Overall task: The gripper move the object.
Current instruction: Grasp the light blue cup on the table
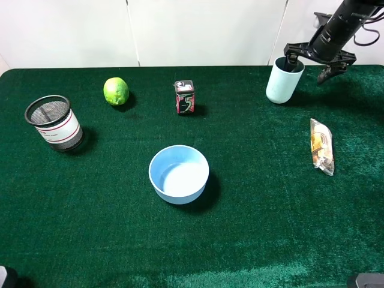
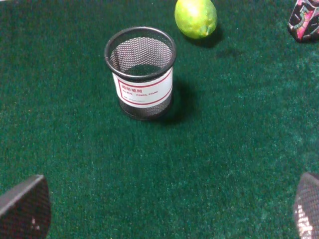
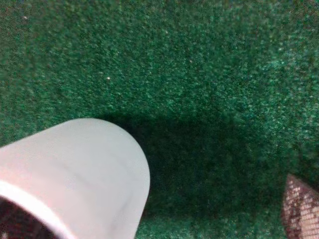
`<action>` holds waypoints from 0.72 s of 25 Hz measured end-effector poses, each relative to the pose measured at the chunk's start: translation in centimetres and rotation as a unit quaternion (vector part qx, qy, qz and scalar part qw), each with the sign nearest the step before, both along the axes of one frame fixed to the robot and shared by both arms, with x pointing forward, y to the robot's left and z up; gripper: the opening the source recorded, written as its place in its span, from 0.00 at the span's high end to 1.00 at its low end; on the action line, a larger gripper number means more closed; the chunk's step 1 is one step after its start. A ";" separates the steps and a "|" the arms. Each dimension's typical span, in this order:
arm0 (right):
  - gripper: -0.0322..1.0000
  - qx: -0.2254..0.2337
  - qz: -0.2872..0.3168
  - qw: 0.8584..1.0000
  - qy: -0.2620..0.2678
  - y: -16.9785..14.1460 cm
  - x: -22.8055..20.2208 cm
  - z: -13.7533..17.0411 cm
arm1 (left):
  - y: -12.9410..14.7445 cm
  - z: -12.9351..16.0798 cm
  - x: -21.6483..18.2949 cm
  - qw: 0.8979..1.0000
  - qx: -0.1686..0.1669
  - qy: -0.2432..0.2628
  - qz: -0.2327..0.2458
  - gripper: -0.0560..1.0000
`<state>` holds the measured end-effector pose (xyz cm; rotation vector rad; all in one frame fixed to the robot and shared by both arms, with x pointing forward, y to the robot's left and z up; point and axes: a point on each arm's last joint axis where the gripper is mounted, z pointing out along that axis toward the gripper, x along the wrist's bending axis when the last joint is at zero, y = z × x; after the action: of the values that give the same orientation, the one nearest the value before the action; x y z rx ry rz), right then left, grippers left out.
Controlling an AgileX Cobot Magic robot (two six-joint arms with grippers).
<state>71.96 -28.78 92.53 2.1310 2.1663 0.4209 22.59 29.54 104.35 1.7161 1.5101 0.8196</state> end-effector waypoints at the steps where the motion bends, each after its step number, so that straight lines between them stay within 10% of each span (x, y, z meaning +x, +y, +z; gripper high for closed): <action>1: 0.37 0.000 0.000 1.000 0.000 0.0 0.0 -0.1 | 0.0 0.0 0.0 1.000 0.000 0.000 0.000 0.01; 18: 0.95 0.006 -0.004 1.000 -0.004 0.1 0.2 -0.3 | 0.0 0.0 0.0 1.000 0.000 0.000 0.000 0.01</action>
<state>72.16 -28.69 92.27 2.1382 2.1559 0.4428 22.59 29.54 104.35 1.7161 1.5101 0.8196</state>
